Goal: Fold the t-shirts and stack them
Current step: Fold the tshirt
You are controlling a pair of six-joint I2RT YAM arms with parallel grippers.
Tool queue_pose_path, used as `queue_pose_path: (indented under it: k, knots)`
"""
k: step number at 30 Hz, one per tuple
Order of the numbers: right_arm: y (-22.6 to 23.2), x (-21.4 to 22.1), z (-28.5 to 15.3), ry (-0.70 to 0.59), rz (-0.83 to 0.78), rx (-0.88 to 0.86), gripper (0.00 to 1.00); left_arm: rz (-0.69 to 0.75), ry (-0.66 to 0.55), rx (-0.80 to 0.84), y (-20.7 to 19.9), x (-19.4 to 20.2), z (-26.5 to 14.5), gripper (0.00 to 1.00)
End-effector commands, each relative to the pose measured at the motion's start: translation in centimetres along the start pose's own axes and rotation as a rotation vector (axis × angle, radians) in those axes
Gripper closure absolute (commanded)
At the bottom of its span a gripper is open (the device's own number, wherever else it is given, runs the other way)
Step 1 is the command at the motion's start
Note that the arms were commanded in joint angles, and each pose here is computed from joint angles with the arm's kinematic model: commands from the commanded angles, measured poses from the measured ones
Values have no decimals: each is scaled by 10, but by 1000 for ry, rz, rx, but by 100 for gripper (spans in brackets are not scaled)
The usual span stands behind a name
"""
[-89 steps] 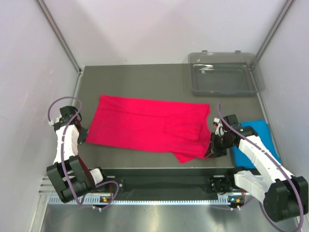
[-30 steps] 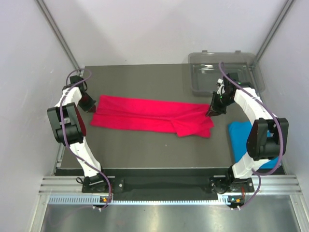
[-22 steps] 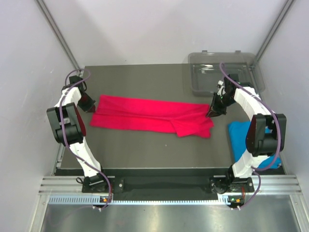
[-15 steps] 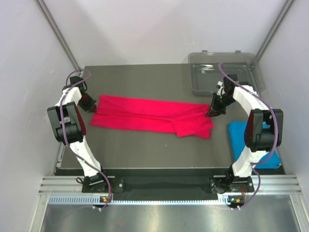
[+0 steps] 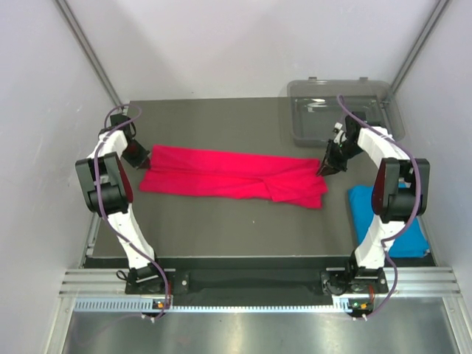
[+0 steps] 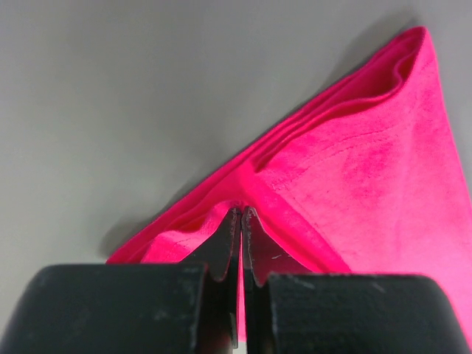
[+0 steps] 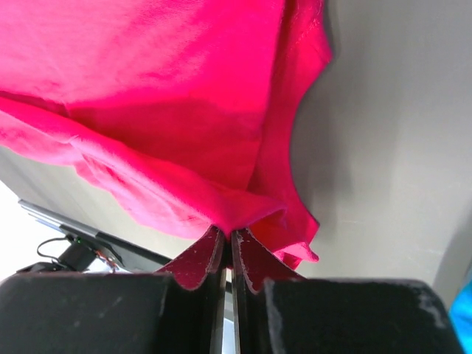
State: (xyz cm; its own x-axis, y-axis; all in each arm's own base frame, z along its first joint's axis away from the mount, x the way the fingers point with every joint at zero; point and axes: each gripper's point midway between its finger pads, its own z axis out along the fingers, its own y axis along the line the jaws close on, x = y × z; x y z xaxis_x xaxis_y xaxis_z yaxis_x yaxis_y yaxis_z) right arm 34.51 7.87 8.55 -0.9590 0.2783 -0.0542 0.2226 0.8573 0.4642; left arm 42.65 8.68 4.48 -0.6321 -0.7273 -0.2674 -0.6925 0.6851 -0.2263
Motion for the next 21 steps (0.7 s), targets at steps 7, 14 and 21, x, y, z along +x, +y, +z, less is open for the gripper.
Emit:
queue_pose_path:
  k: [7,14,21]
  knots:
    - [7,-21,-2,-27,-37,-43,90,4,-82,-50,1,-26,-2,100]
    - [5,-35,0,-47,-40,-14,84,72,-101,41,-20,-45,-3,79]
    - [-21,-15,-30,-99,-82,154,61,101,-155,66,-20,-44,-45,64]
